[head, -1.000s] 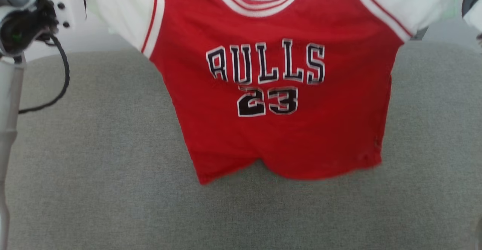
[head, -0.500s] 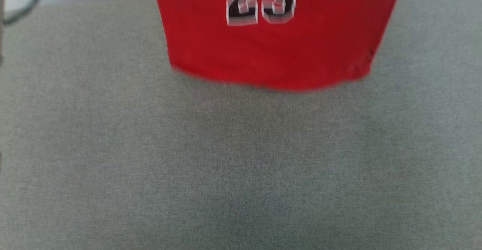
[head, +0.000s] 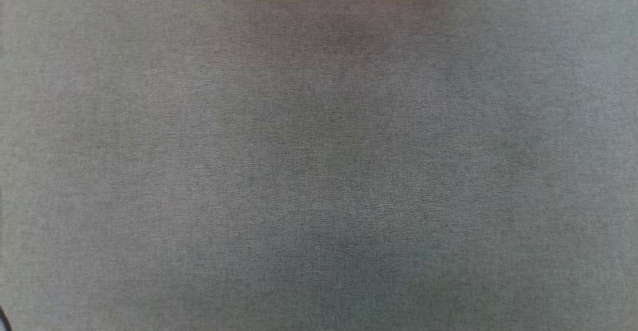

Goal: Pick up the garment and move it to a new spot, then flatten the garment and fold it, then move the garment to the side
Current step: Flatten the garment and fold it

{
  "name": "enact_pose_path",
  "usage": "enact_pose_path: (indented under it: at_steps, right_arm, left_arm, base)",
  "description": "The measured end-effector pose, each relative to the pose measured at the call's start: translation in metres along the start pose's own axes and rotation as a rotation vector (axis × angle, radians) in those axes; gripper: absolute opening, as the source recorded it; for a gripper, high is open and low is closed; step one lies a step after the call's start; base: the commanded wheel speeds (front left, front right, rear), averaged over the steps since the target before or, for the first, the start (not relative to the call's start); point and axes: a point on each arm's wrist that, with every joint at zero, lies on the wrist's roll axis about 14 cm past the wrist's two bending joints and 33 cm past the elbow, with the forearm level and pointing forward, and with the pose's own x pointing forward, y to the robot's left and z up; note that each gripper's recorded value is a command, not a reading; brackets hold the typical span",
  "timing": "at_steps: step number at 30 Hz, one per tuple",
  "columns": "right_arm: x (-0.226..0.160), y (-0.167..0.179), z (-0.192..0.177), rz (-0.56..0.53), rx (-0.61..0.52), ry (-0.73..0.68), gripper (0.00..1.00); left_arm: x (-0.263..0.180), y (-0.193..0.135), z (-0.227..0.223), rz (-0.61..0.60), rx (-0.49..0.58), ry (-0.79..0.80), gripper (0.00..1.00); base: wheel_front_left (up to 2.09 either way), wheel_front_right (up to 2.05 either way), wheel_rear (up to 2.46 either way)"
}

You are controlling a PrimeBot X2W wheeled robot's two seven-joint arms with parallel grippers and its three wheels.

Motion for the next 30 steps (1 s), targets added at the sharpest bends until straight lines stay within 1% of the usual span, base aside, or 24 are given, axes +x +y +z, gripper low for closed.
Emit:
enact_pose_path:
  at_steps: [3, 4, 6, 7, 9, 10, 11, 12, 13, 15, 18, 20, 22, 24, 26, 30]
  right_arm:
    - [-0.018, 0.020, -0.048, 0.048, 0.031, 0.149, 0.00]
    - [-0.025, 0.027, -0.061, 0.060, 0.064, 0.184, 0.00]
    - [-0.041, 0.042, -0.087, 0.093, 0.097, 0.289, 0.00]
    - [-0.049, 0.047, -0.097, 0.096, 0.142, 0.322, 0.00]
    - [-0.069, 0.062, -0.119, 0.129, 0.190, 0.426, 0.00]
    - [-0.078, 0.067, -0.125, 0.135, 0.233, 0.455, 0.00]
    - [-0.088, 0.072, -0.132, 0.148, 0.254, 0.496, 0.00]
    - [-0.097, 0.076, -0.138, 0.164, 0.274, 0.541, 0.00]
    - [-0.105, 0.080, -0.140, 0.178, 0.298, 0.559, 0.00]
    - [-0.123, 0.090, -0.144, 0.221, 0.330, 0.616, 0.00]
    - [-0.153, 0.105, -0.147, 0.291, 0.378, 0.689, 0.00]
    - [-0.172, 0.109, -0.146, 0.324, 0.402, 0.720, 0.00]
    - [-0.189, 0.108, -0.146, 0.357, 0.384, 0.753, 0.00]
    - [-0.205, 0.110, -0.144, 0.382, 0.396, 0.776, 0.00]
    - [-0.223, 0.115, -0.142, 0.423, 0.397, 0.804, 0.00]
    - [-0.256, 0.113, -0.141, 0.481, 0.359, 0.863, 0.00]
  left_arm:
    - [-0.024, -0.016, -0.050, -0.041, -0.010, 0.138, 0.00]
    - [-0.033, -0.020, -0.065, -0.045, -0.041, 0.183, 0.00]
    - [-0.054, -0.027, -0.095, -0.061, -0.065, 0.288, 0.00]
    - [-0.065, -0.031, -0.108, -0.070, -0.082, 0.332, 0.00]
    - [-0.089, -0.039, -0.133, -0.089, -0.113, 0.445, 0.00]
    - [-0.101, -0.043, -0.143, -0.093, -0.138, 0.488, 0.00]
    - [-0.113, -0.047, -0.152, -0.089, -0.187, 0.539, 0.00]
    - [-0.126, -0.052, -0.161, -0.101, -0.206, 0.590, 0.00]
    - [-0.139, -0.056, -0.168, -0.111, -0.226, 0.631, 0.00]
    - [-0.162, -0.063, -0.177, -0.115, -0.304, 0.706, 0.00]
    - [-0.195, -0.072, -0.185, -0.136, -0.383, 0.800, 0.00]
    - [-0.217, -0.075, -0.187, -0.143, -0.432, 0.852, 0.00]
    - [-0.241, -0.079, -0.189, -0.145, -0.452, 0.910, 0.00]
    - [-0.265, -0.086, -0.189, -0.151, -0.490, 0.971, 0.00]
    - [-0.289, -0.091, -0.188, -0.154, -0.496, 1.025, 0.00]
    - [-0.334, -0.097, -0.183, -0.136, -0.518, 1.129, 0.00]
  base:
    - [0.00, 0.00, 0.00]
    - [0.00, 0.00, 0.00]
    - [0.00, 0.00, 0.00]
    - [0.00, 0.00, 0.00]
    - [0.00, 0.00, 0.00]
    - [0.00, 0.00, 0.00]
    - [0.00, 0.00, 0.00]
    - [0.00, 0.00, 0.00]
    - [0.00, 0.00, 0.00]
    - [0.00, 0.00, 0.00]
    - [0.00, 0.00, 0.00]
    - [0.00, 0.00, 0.00]
    - [0.00, 0.00, 0.00]
    - [0.00, 0.00, 0.00]
    - [0.00, 0.00, 0.00]
    - [0.00, 0.00, 0.00]
